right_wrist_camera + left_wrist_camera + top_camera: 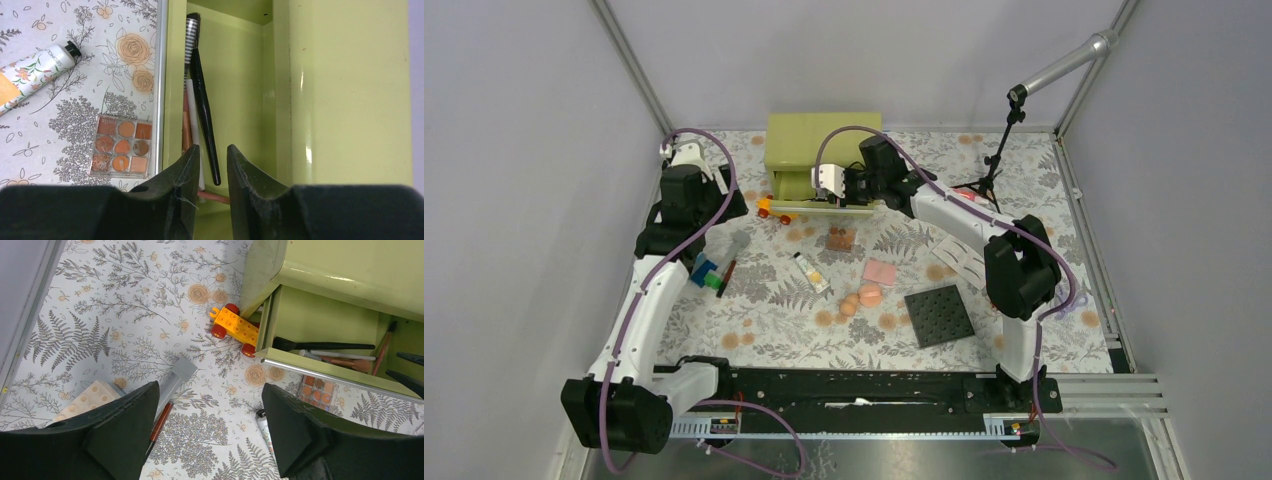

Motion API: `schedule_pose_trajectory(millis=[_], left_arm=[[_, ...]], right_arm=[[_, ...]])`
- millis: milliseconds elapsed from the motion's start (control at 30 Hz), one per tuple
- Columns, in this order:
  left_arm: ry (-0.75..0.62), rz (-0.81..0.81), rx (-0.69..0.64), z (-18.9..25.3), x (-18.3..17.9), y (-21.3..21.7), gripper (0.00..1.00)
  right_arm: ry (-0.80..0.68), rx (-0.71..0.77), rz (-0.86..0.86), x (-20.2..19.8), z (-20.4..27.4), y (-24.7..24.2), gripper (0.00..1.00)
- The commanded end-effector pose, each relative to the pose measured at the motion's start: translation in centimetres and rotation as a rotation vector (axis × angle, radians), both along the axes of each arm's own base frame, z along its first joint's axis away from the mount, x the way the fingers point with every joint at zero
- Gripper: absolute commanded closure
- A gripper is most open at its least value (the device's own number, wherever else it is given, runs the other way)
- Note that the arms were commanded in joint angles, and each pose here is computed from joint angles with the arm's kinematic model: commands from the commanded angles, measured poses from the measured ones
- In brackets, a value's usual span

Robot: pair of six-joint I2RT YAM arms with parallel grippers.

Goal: Organize the makeup
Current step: Place the makeup tool in the drawer.

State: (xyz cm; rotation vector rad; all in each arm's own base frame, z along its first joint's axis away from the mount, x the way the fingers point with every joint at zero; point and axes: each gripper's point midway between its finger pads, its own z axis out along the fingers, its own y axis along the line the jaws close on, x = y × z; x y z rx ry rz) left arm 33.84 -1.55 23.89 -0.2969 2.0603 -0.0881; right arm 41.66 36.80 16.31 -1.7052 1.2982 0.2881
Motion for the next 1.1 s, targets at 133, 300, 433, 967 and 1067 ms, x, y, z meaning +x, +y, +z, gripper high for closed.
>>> schedule_pose_trajectory(millis=[133,300,433,967,1067], left_arm=[[-0.053,0.018,0.001,1.2,0.2,0.4,0.16],[-0.051,0.016,0.000,1.1,0.2,0.4,0.16],[-0.049,0.012,-0.004,1.1,0.3,0.3,0.16],[-0.029,0.013,-0.002,0.4,0.6,0.3,0.16],[-0.024,0.012,-0.002,0.3,0.6,0.2,0.16]], right_arm=[[-0.063,0.113,-0.084,1.3,5.0,-0.1,0.63],[-0.030,0.300,-0.244,1.7,8.3,-1.0,0.59],[0.056,0.553,-0.507,2.5,10.6,-3.1,0.48],[0.526,0.808,-1.207,-3.0,7.3,-13.7,0.44],[0.672,0.779,-1.174,-6.3,5.5,-13.4,0.45]])
